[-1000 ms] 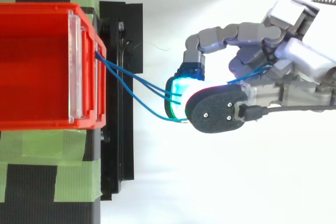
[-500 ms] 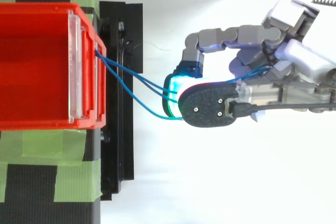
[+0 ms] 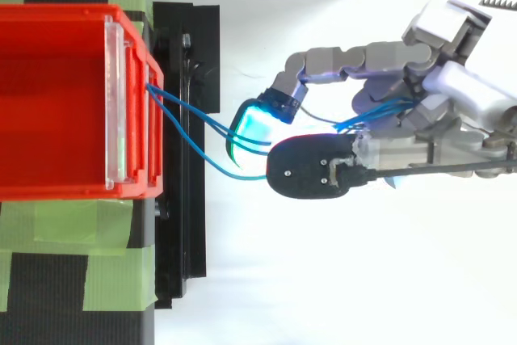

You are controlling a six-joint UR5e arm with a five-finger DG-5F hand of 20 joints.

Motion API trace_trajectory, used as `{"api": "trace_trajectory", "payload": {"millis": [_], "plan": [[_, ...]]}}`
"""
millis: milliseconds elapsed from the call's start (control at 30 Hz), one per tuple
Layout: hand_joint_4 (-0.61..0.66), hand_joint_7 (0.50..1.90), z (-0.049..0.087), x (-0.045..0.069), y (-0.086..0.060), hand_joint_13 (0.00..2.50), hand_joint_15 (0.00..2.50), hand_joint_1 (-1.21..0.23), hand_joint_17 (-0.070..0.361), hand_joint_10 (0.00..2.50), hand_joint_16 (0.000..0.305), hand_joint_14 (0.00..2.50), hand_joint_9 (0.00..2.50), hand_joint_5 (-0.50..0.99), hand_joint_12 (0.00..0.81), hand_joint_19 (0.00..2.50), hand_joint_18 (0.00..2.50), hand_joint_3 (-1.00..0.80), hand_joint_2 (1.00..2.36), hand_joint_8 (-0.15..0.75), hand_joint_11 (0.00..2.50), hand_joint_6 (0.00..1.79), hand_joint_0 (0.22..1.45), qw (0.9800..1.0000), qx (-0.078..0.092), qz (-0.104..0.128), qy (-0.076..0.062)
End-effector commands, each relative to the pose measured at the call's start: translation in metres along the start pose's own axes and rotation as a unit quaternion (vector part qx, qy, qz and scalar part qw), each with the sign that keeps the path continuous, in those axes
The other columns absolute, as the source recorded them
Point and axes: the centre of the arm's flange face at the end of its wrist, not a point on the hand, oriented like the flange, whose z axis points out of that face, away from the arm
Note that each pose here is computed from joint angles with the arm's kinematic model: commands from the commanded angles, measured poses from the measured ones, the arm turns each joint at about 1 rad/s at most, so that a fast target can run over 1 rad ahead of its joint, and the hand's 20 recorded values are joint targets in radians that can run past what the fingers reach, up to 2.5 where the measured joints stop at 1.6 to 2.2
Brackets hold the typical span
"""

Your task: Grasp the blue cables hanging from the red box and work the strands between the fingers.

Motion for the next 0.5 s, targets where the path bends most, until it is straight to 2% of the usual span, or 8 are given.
{"api": "trace_trajectory", "payload": {"millis": [0, 100, 233, 300, 333, 367, 400, 467], "plan": [[0.13, 1.10, -0.0001, 0.0001, -0.0001, 2.06, 1.81, -0.75, 0.178, 2.50, 0.238, 2.50, 1.77, 0.48, 0.688, 0.72, 2.50, -0.20, 1.02, 0.445, 2.50, 0.02, 1.00, 1.0000, 0.000, -0.001, 0.000], [0.12, 1.18, 0.0005, -0.0004, -0.0010, 2.06, 1.81, -0.74, 0.178, 2.50, 0.238, 2.50, 1.77, 0.47, 0.688, 0.72, 2.50, -0.20, 1.02, 0.445, 2.50, 0.02, 1.01, 1.0000, 0.001, -0.002, -0.001], [0.07, 1.45, -0.0001, 0.0001, -0.0001, 2.06, 1.81, -0.76, 0.178, 2.50, 0.238, 2.50, 1.77, 0.45, 0.688, 0.72, 2.50, -0.12, 1.02, 0.445, 2.50, 0.00, 1.04, 1.0000, 0.000, -0.002, 0.000], [0.08, 1.34, -0.0002, 0.0000, -0.0002, 2.06, 1.81, -0.77, 0.178, 2.50, 0.238, 2.50, 1.77, 0.34, 0.688, 0.72, 2.50, -0.05, 1.02, 0.445, 2.50, 0.31, 1.03, 1.0000, 0.001, -0.002, 0.000], [0.12, 1.21, -0.0002, 0.0000, -0.0002, 2.06, 1.81, -0.78, 0.178, 2.50, 0.238, 2.50, 1.77, 0.24, 0.688, 0.72, 2.50, -0.04, 1.02, 0.445, 2.50, 0.59, 1.00, 1.0000, 0.001, -0.002, 0.000], [0.14, 1.09, -0.0002, 0.0000, -0.0002, 2.06, 1.81, -0.80, 0.178, 2.50, 0.238, 2.50, 1.77, 0.12, 0.688, 0.72, 2.50, -0.12, 1.02, 0.445, 2.50, 0.88, 0.93, 1.0000, 0.001, -0.002, 0.000], [0.14, 1.14, -0.0002, 0.0000, -0.0002, 2.06, 1.81, -0.81, 0.178, 2.50, 0.238, 2.50, 1.77, 0.10, 0.688, 0.72, 2.50, -0.20, 1.02, 0.445, 2.50, 0.93, 0.86, 1.0000, 0.001, -0.002, 0.000], [0.11, 1.10, -0.0003, -0.0001, -0.0004, 2.06, 1.81, -0.78, 0.178, 2.50, 0.238, 2.50, 1.77, 0.04, 0.688, 0.72, 2.50, -0.38, 1.02, 0.445, 2.50, 1.25, 0.80, 1.0000, 0.001, -0.003, 0.000]]}}
